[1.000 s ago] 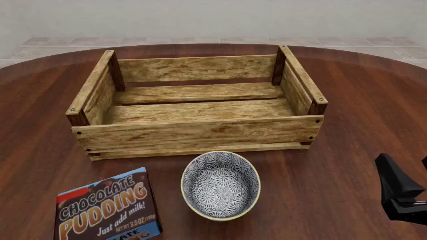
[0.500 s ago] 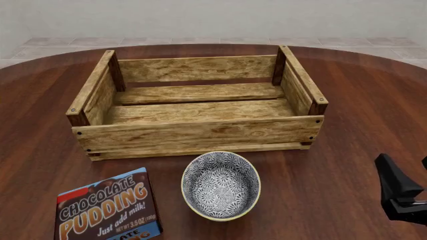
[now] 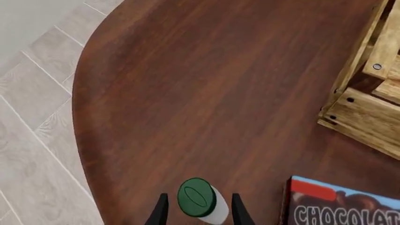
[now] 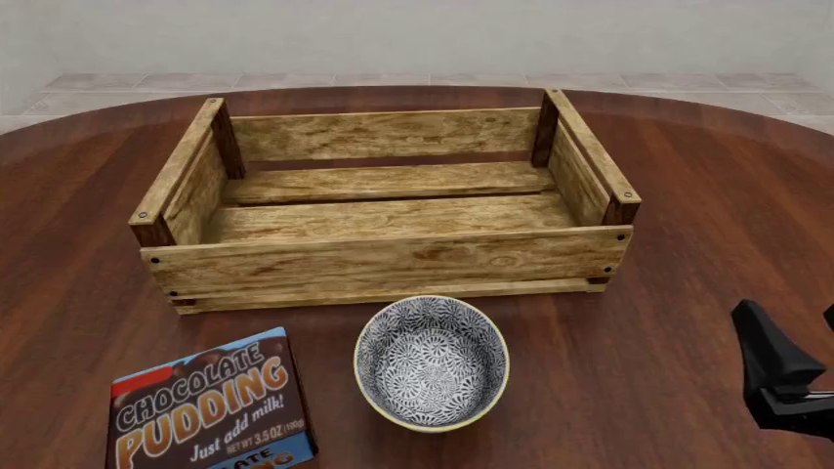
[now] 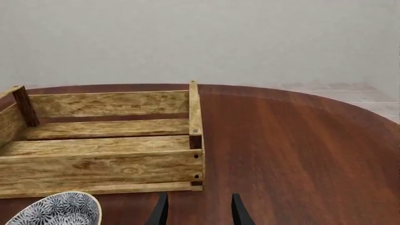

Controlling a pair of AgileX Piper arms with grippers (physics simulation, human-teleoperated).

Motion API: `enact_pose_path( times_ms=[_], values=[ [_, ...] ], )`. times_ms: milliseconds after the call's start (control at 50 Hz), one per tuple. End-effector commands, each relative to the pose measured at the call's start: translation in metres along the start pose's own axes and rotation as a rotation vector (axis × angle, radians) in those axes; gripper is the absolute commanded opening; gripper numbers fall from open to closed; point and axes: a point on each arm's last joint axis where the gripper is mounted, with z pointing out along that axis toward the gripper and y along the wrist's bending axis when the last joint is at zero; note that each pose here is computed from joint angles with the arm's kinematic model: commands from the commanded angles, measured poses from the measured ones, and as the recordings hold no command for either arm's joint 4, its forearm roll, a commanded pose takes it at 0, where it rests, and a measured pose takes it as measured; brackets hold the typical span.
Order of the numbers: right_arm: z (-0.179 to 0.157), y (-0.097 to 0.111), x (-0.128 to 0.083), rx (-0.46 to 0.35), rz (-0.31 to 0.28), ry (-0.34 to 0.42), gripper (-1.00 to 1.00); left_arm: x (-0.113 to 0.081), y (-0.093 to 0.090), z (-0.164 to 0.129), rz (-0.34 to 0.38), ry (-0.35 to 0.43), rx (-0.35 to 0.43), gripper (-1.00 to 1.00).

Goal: Pick up the salad dressing and put it in the tray.

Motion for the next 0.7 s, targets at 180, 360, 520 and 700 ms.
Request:
enact_pose_path(
  times_ms=[180, 360, 520, 700],
  values=[
    [-0.0005, -0.0002, 0.0001, 0.003, -0.003, 0.000, 1.00, 0.0106, -0.0013, 0.0069, -0.025, 0.033, 0.000, 1.00],
    [-0.0010, -0.0005, 0.0002, 0.007, -0.002, 0.000, 1.00, 0.0093, -0.0001, 0.0078, -0.026, 0.031, -0.012, 1.00],
    [-0.0019, -0.0006, 0.0003, 0.008, -0.004, -0.001, 1.00, 0.0050, 0.0021, 0.0089, -0.033, 0.024, -0.030, 1.00],
    [-0.0024, -0.0007, 0.0004, 0.010, -0.005, -0.002, 1.00, 0.0051, 0.0017, 0.0082, -0.035, 0.021, -0.027, 1.00]
  ],
)
